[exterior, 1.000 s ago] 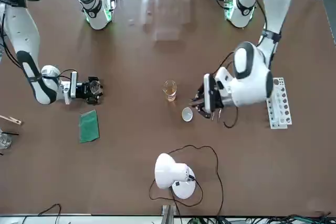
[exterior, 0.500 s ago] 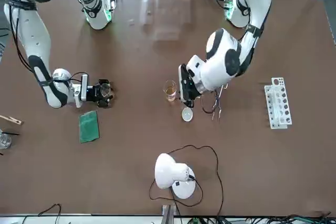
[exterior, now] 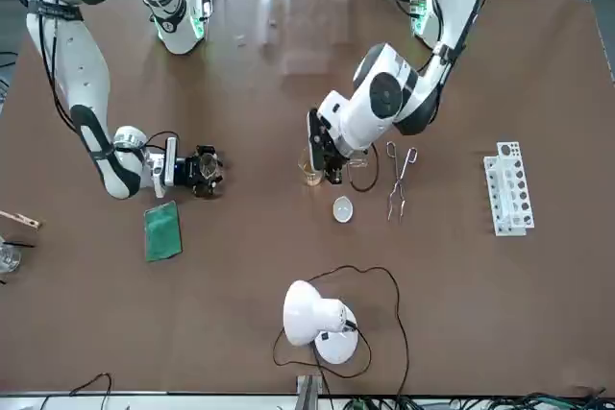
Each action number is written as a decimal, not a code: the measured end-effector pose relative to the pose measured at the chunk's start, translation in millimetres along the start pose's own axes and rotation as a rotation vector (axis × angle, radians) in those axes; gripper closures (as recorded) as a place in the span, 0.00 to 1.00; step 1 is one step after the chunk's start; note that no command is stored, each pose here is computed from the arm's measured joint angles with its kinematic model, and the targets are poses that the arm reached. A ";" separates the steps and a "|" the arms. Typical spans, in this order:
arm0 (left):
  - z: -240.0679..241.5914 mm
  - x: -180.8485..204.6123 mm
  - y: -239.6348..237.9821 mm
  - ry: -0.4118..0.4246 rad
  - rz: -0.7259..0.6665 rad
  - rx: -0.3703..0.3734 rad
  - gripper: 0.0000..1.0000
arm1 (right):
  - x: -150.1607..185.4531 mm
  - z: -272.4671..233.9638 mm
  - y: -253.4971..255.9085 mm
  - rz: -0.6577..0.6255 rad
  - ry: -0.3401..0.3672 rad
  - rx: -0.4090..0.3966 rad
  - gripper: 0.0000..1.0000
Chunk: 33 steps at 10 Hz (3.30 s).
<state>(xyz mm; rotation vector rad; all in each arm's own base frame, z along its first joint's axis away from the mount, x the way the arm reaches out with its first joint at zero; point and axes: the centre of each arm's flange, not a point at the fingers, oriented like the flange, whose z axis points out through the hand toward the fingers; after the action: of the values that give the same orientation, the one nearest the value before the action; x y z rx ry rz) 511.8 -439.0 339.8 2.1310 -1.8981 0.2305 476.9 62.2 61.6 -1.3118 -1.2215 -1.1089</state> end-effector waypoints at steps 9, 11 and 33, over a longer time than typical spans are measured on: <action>42.5 6.1 36.7 -0.160 0.008 0.039 0.79 | 7.0 53.1 3.8 0.018 0.036 -0.058 0.61; 48.9 6.6 39.4 -0.178 0.004 0.048 0.79 | 8.0 61.6 3.4 0.020 0.039 -0.059 0.61; 78.8 40.1 67.8 -0.457 0.066 0.211 0.79 | 5.6 60.7 3.3 0.023 0.033 -0.067 0.61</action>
<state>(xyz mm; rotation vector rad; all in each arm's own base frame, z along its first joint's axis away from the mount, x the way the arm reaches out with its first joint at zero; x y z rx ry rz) 444.6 -508.0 283.9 2.4229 -2.2819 -0.0557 480.4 123.1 61.3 -1.3496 -1.1505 -1.1593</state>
